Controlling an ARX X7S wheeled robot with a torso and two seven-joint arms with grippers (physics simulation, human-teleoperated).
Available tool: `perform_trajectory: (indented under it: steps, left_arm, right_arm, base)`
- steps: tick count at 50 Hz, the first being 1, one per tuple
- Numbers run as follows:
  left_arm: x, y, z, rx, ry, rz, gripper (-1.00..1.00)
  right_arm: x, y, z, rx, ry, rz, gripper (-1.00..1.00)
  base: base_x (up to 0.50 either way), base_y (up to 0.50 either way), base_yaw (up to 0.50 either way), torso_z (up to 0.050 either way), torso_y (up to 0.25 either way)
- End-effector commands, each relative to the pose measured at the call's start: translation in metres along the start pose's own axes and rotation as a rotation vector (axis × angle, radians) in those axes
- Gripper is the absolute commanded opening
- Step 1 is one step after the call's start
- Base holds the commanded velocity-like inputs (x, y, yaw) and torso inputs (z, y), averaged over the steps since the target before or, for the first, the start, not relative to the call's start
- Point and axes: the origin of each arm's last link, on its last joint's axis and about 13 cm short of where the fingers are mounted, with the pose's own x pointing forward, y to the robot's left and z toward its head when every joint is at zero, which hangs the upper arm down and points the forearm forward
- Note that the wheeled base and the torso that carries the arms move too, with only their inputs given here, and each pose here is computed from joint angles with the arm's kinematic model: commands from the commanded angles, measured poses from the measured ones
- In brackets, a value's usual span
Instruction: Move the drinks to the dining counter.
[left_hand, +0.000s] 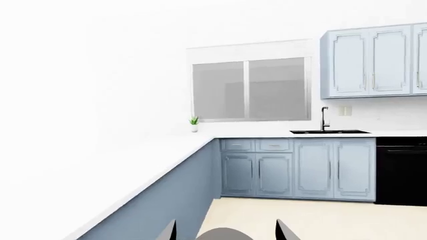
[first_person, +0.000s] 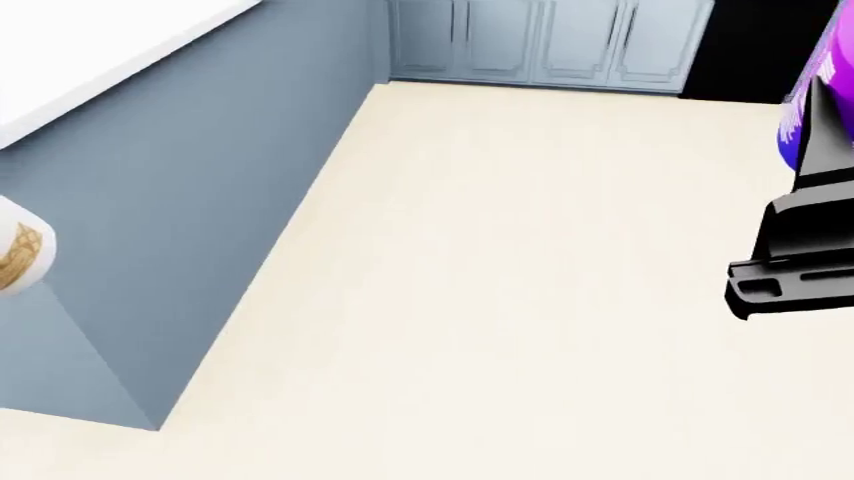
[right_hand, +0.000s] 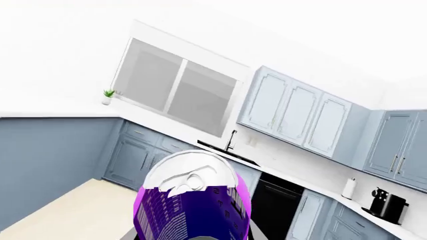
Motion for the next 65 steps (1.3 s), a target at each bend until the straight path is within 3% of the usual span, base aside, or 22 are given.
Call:
perform_trajectory:
  steps: [1,34,56,60,65]
  left_arm:
    - [-0.0001,0.0004,0.0018,-0.009,-0.014,0.008,-1.0]
    - [-0.0001,0.0005,0.002,-0.009,-0.015,0.008,-1.0]
    - [0.0003,0.0007,0.0019,-0.009,-0.014,0.007,-1.0]
    - [-0.0002,0.0008,0.0025,-0.01,-0.015,0.006,-1.0]
    - [-0.0003,0.001,0.0025,-0.012,-0.014,0.009,-1.0]
  right_arm:
    - [0.0003,-0.003,0.0019,-0.024,-0.01,-0.053,-1.0]
    - [-0.0003,-0.0007,0.0022,-0.023,-0.001,-0.023,-1.0]
    - [-0.0009,0.0001,0.0028,-0.024,-0.015,-0.012,-1.0]
    - [0.0002,-0.0001,0.0002,-0.091,0.0,-0.043,-1.0]
    - [-0.0008,0.0008,0.0026,-0.064,-0.01,-0.025,-1.0]
  base:
    - [-0.49,-0.07,0.0,0.01,0.0]
    - [-0.5,-0.02,0.0,0.0,0.001]
    - [-0.52,0.26,0.0,0.0,0.001]
    - [-0.51,0.33,0.0,0.0,0.003]
    - [-0.54,0.3,0.0,0.0,0.002]
